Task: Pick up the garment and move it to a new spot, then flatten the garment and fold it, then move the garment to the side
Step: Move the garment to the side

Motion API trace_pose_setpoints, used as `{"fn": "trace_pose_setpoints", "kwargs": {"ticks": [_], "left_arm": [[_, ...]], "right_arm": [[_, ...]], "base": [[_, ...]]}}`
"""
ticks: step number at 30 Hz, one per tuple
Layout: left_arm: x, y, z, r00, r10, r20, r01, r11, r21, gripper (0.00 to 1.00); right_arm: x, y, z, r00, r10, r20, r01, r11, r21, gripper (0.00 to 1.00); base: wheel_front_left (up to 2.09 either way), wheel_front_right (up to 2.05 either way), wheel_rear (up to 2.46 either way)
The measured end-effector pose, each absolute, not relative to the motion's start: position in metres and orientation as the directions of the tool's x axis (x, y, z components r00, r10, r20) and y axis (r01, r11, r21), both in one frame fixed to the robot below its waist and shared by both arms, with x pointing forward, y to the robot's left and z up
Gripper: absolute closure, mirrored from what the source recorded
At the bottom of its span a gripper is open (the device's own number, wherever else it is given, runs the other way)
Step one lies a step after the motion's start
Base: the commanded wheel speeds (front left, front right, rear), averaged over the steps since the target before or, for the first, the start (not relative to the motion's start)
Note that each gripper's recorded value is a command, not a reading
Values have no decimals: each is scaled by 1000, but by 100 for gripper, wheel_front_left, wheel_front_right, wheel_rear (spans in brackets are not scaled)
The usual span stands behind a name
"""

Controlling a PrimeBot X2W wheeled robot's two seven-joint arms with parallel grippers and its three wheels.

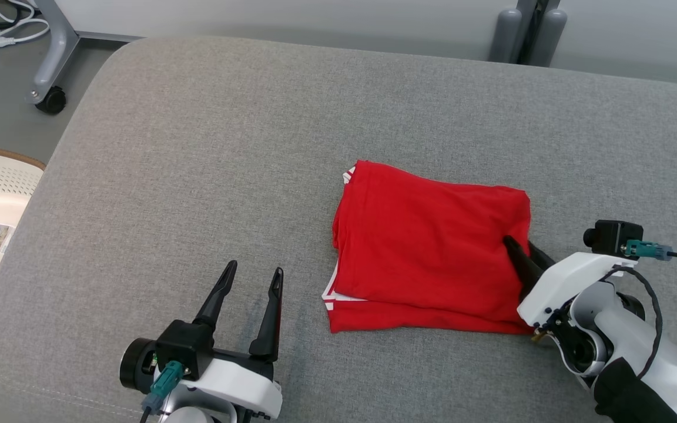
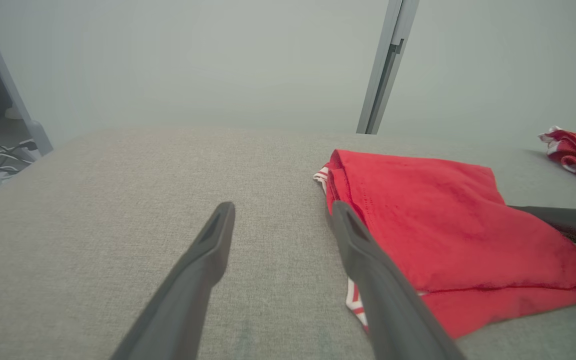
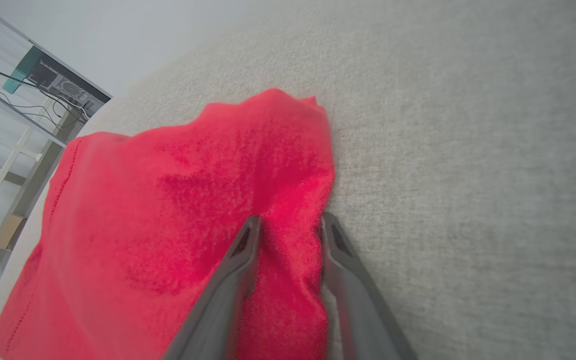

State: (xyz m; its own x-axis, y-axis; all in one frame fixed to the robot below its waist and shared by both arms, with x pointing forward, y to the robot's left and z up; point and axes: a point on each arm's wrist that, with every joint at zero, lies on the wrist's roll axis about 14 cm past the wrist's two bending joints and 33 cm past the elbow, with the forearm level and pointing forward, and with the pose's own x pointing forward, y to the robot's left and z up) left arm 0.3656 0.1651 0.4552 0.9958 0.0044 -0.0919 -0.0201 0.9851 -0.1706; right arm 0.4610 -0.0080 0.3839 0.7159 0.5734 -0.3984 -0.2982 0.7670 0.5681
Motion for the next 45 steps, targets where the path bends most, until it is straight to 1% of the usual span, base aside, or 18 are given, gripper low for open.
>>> {"fn": "trace_pose_setpoints", "kwargs": {"ticks": [10,12,16,20,24,31,45], "left_arm": [[369,162,459,997,-5,-80,-9,984,-176,0],[371,158,459,997,-15,-76,2,984,-179,0],[373,154,460,997,-30,-71,16,983,-183,0],[378,147,461,996,-53,-65,40,982,-187,0],[383,138,461,995,-84,-62,71,980,-185,0],[395,114,459,984,-167,-57,154,971,-183,0],[417,45,456,924,-380,-37,368,912,-180,0]], "right_arm": [[471,-22,398,769,547,-332,-335,786,520,100],[482,-34,411,796,529,-294,-358,803,476,100],[490,-41,424,814,519,-261,-375,813,447,100],[502,-52,446,843,500,-198,-393,824,407,100],[505,-61,459,864,479,-155,-394,834,386,100],[499,-91,467,904,408,-125,-339,865,371,100],[466,-167,466,969,209,-130,-150,920,363,100]], "base": [[0,0,0],[0,0,0],[0,0,0],[0,0,0],[0,0,0],[0,0,0],[0,0,0]]}}
